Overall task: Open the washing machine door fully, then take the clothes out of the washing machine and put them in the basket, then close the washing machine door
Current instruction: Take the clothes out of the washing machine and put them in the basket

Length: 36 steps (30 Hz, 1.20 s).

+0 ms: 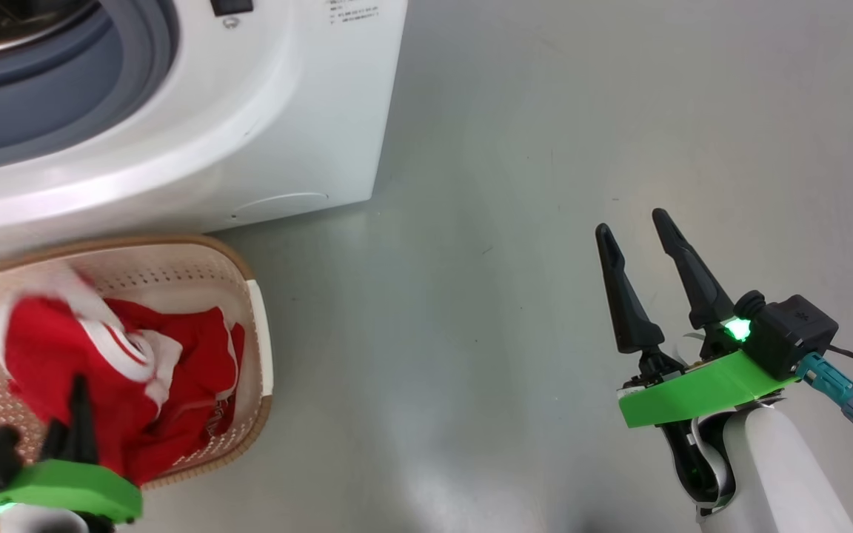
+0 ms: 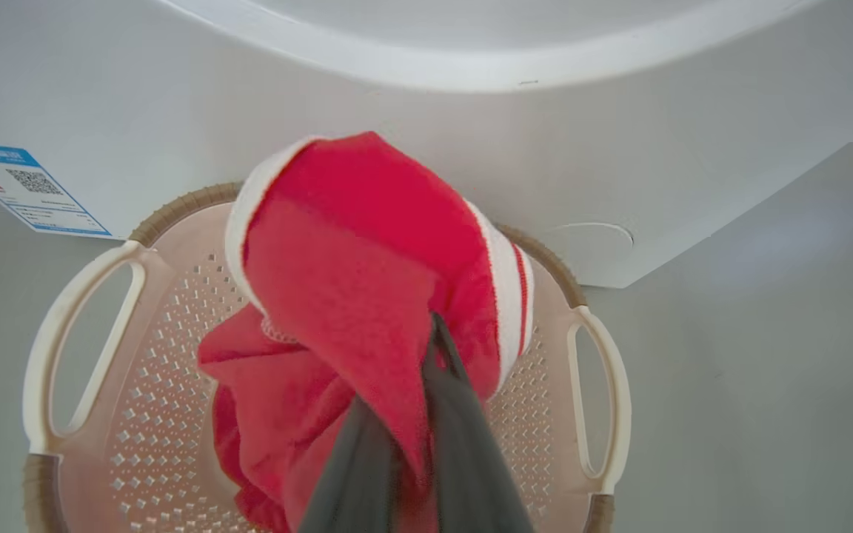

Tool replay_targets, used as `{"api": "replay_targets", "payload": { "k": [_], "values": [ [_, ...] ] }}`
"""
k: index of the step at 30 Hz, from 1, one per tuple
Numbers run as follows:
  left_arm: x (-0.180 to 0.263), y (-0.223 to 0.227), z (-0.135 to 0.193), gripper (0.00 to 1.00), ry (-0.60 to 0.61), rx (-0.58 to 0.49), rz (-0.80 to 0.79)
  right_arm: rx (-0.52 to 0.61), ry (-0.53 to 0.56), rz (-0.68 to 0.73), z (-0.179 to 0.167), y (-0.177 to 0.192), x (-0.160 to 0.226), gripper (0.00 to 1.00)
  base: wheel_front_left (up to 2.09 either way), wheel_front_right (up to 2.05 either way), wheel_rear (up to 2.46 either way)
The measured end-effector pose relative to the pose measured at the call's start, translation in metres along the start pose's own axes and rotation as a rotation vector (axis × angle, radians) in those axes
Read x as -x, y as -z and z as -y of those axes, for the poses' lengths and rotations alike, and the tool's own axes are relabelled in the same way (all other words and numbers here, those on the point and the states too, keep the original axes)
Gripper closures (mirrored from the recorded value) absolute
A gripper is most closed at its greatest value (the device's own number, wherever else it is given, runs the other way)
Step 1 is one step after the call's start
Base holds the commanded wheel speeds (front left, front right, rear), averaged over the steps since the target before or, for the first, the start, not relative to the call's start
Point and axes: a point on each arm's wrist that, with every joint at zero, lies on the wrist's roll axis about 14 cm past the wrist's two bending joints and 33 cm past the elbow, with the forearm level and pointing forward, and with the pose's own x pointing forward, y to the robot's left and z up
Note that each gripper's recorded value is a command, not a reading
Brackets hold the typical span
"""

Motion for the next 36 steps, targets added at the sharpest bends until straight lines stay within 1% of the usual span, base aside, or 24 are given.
{"api": "replay_targets", "payload": {
  "k": [4, 9, 13, 16, 21, 24, 26, 27, 28, 29, 30, 31, 36],
  "values": [
    [-0.005, 0.029, 0.002, 1.0, 0.01, -0.018, -0.104, 0.002, 0.005, -0.012, 0.002, 0.005, -0.001, 0.0, 0.0, 0.0, 0.0],
    [-0.029, 0.034, 0.008, 1.0, 0.04, -0.061, -0.149, 0.004, 0.01, -0.027, 0.004, 0.012, -0.003, 0.0, 0.0, 0.0, 0.0],
    [-0.039, 0.05, 0.01, 1.0, 0.059, -0.103, -0.219, 0.002, 0.019, -0.041, 0.008, 0.018, -0.003, 0.0, 0.0, 0.0, 0.0],
    [-0.046, 0.067, 0.007, 1.0, 0.069, -0.149, -0.294, -0.003, 0.032, -0.052, 0.012, 0.023, -0.004, 0.0, 0.0, 0.0, 0.0],
    [-0.06, 0.079, 0.0, 1.0, 0.069, -0.198, -0.358, 0.005, 0.044, -0.055, 0.018, 0.025, -0.007, 0.0, 0.0, 0.0, 0.0],
    [-0.068, 0.085, -0.001, 1.0, 0.066, -0.203, -0.383, 0.005, 0.055, -0.071, 0.022, 0.03, -0.005, 0.0, 0.0, 0.0, 0.0],
    [-0.073, 0.088, -0.001, 1.0, 0.058, -0.188, -0.394, 0.009, 0.059, -0.08, 0.024, 0.033, -0.004, 0.0, 0.0, 0.0, 0.0],
    [-0.075, 0.09, 0.0, 0.97, 0.059, -0.184, -0.399, 0.012, 0.063, -0.083, 0.025, 0.034, -0.003, 0.0, 0.0, 0.0, 0.0],
    [-0.076, 0.092, 0.001, 0.75, 0.06, -0.183, -0.408, 0.014, 0.066, -0.085, 0.027, 0.034, -0.003, 0.0, 0.0, 0.0, 0.0],
    [-0.077, 0.094, 0.001, 0.59, 0.058, -0.177, -0.419, 0.016, 0.07, -0.086, 0.028, 0.034, -0.002, 0.0, 0.0, 0.0, 0.0],
    [-0.078, 0.096, 0.003, 0.38, 0.059, -0.173, -0.423, 0.018, 0.073, -0.089, 0.029, 0.035, -0.002, 0.0, 0.0, 0.0, 0.0],
    [-0.079, 0.097, 0.003, 0.0, 0.059, -0.168, -0.427, 0.02, 0.076, -0.09, 0.03, 0.035, -0.001, 0.0, 0.0, 0.0, 0.0],
    [-0.08, 0.096, 0.002, 0.0, 0.048, -0.153, -0.427, 0.021, 0.08, -0.088, 0.032, 0.035, -0.001, 0.0, 0.0, 0.0, 0.0]
  ]
}}
